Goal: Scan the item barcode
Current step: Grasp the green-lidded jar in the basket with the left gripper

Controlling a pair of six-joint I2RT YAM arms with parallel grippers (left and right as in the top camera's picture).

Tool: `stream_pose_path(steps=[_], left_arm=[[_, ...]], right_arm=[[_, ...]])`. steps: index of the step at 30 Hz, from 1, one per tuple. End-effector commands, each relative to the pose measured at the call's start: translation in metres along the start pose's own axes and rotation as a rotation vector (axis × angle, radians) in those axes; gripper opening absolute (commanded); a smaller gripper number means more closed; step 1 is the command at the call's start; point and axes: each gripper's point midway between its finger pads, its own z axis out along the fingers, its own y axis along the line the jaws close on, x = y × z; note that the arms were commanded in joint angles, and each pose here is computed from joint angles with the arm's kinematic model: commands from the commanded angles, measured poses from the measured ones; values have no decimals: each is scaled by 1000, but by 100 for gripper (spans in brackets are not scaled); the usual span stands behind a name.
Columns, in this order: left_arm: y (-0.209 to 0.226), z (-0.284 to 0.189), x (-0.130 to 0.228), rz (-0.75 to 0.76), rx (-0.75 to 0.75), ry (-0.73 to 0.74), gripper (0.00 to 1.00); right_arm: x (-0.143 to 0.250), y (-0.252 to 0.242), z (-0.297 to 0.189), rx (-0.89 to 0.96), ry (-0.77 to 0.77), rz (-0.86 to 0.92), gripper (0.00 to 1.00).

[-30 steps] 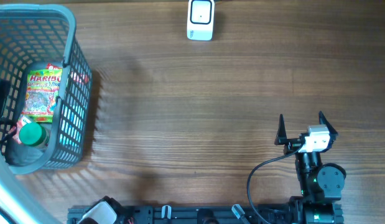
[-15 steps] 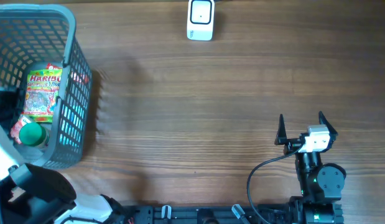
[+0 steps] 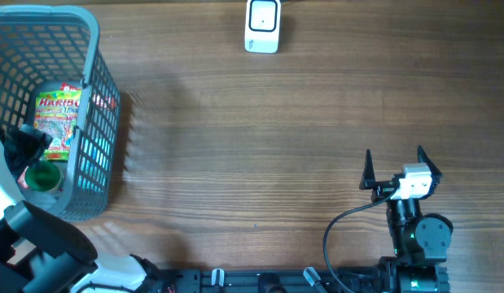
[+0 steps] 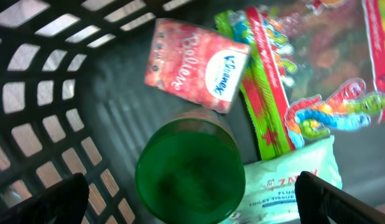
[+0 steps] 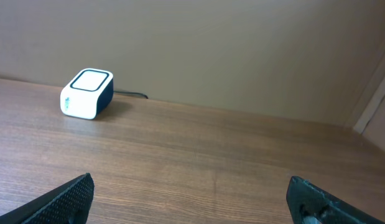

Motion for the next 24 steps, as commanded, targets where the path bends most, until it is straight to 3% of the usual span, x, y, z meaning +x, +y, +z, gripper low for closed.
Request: stream_pose_path(steps=[1, 24], left_arm=[[-4, 4, 1, 128, 26, 10, 100], [-7, 90, 32, 158, -32, 218, 98]], right_arm=[[0, -1, 0, 7, -3, -13, 100], [-1, -1, 0, 7, -3, -13, 100]])
